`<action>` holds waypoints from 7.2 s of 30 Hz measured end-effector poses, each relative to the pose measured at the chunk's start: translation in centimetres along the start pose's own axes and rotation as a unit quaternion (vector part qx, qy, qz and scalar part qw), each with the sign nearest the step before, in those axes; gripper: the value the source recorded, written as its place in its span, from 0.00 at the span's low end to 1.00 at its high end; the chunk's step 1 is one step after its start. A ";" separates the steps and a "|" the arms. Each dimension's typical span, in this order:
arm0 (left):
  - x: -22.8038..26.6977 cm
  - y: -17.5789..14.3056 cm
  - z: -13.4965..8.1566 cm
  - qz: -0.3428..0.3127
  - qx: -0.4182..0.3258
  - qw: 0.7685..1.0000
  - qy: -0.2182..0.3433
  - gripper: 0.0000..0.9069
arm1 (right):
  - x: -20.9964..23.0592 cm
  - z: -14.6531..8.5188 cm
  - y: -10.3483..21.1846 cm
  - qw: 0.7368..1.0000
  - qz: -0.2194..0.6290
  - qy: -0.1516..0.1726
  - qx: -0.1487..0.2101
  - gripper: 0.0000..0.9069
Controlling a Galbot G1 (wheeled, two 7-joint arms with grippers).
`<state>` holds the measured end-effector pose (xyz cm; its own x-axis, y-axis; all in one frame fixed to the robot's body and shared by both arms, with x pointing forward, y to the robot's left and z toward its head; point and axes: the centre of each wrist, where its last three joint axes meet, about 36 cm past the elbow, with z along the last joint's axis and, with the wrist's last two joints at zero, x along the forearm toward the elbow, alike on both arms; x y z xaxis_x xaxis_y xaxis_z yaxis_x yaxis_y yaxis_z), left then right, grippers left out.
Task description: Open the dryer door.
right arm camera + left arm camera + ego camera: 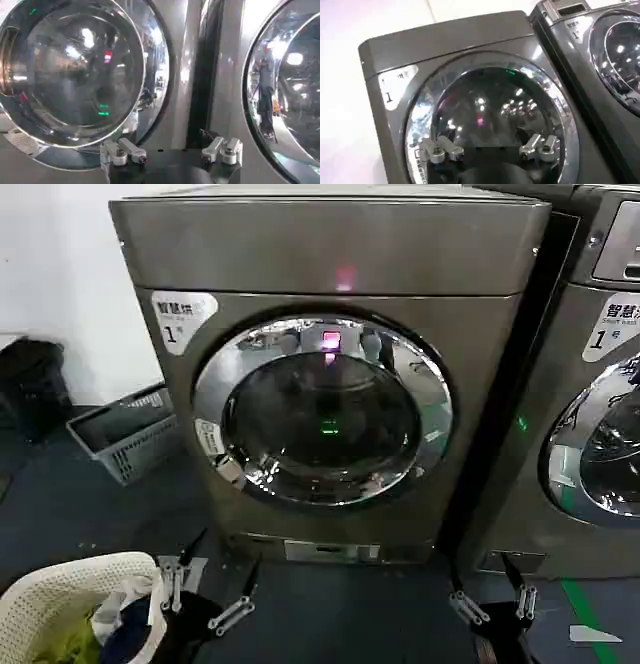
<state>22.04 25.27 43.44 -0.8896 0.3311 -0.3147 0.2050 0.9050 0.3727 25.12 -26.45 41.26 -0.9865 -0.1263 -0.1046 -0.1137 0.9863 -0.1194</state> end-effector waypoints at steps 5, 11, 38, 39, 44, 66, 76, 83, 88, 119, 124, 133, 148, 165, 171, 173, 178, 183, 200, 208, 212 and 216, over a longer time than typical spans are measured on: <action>0.1 0.0 0.0 0.001 0.000 1.000 0.001 1.00 | -1.0 0.0 -0.3 0.999 -0.035 -0.005 -0.003 1.00; 0.1 0.0 0.2 0.002 0.000 1.000 0.004 1.00 | -2.7 -0.3 -0.6 0.995 -0.102 -0.008 0.008 1.00; -0.2 0.4 -0.1 -0.002 -0.006 1.000 0.000 1.00 | -17.7 -5.1 0.9 0.962 -0.264 -0.064 0.030 1.00; -0.2 0.4 -0.1 -0.002 -0.006 1.000 0.000 1.00 | -18.3 -5.3 1.4 0.961 -0.267 -0.065 0.032 1.00; 0.0 0.4 0.0 -0.005 -0.007 1.000 0.003 1.00 | -20.4 -5.9 3.4 0.956 -0.279 -0.072 0.043 1.00; 0.0 0.4 0.0 -0.010 -0.007 1.000 0.006 1.00 | -26.1 -7.7 9.8 0.946 -0.309 -0.080 0.051 1.00; 0.1 0.4 0.1 -0.011 -0.008 1.000 0.008 1.00 | -26.9 -7.6 12.1 0.940 -0.329 -0.075 0.051 1.00; 0.1 0.4 0.1 -0.011 -0.008 1.000 0.009 1.00 | -27.5 -7.5 13.4 0.935 -0.344 -0.071 0.048 1.00; 0.1 0.4 0.1 -0.010 -0.008 1.000 0.010 1.00 | -28.3 -7.3 14.3 0.934 -0.348 -0.068 0.051 1.00; 0.2 0.2 0.5 -0.011 -0.005 1.000 0.014 1.00 | -31.4 -7.6 19.3 0.931 -0.356 -0.057 0.054 1.00; 0.2 0.2 0.6 -0.012 -0.004 1.000 0.013 1.00 | -31.8 -7.7 20.0 0.931 -0.356 -0.057 0.050 1.00; 0.2 0.3 0.6 -0.012 -0.004 1.000 0.013 1.00 | -32.5 -7.7 20.8 0.930 -0.359 -0.057 0.050 1.00; 0.1 0.3 0.7 -0.012 -0.004 1.000 0.013 1.00 | -33.7 -7.4 22.1 0.927 -0.368 -0.052 0.055 1.00; 0.2 0.4 0.8 -0.012 -0.003 1.000 0.013 1.00 | -35.2 -7.3 22.9 0.919 -0.385 -0.050 0.061 1.00; 0.2 0.4 0.8 -0.012 -0.003 1.000 0.013 1.00 | -35.8 -7.1 23.0 0.914 -0.397 -0.050 0.062 1.00; 0.2 0.4 0.8 -0.012 -0.003 1.000 0.013 1.00 | -35.9 -7.1 23.0 0.913 -0.400 -0.049 0.062 1.00; 0.2 0.4 0.8 -0.012 -0.003 1.000 0.013 1.00 | -36.0 -7.0 22.6 0.907 -0.414 -0.051 0.063 1.00; 0.2 0.4 1.0 -0.013 -0.003 1.000 0.015 1.00 | -36.1 -7.4 21.6 0.896 -0.438 -0.057 0.054 1.00; 0.1 0.6 1.1 -0.015 -0.004 1.000 0.017 1.00 | -35.4 -8.3 20.1 0.856 -0.509 -0.079 0.045 1.00; 0.1 0.8 1.1 -0.018 -0.004 1.000 0.016 1.00 | -34.9 -8.1 19.4 0.842 -0.532 -0.080 0.042 1.00; 0.2 1.6 1.7 -0.028 -0.002 0.999 0.022 1.00 | -34.4 -8.3 18.9 0.830 -0.550 -0.084 0.037 1.00; 0.1 3.3 1.9 -0.046 -0.005 0.999 0.027 1.00 | -34.0 -8.6 18.5 0.819 -0.566 -0.088 0.038 1.00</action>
<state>23.41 28.80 42.94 -0.9251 0.2311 -0.3014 0.1169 0.9284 0.3528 55.54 -3.04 51.12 -0.2218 -0.9748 -0.0244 -0.9291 0.2189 -0.2979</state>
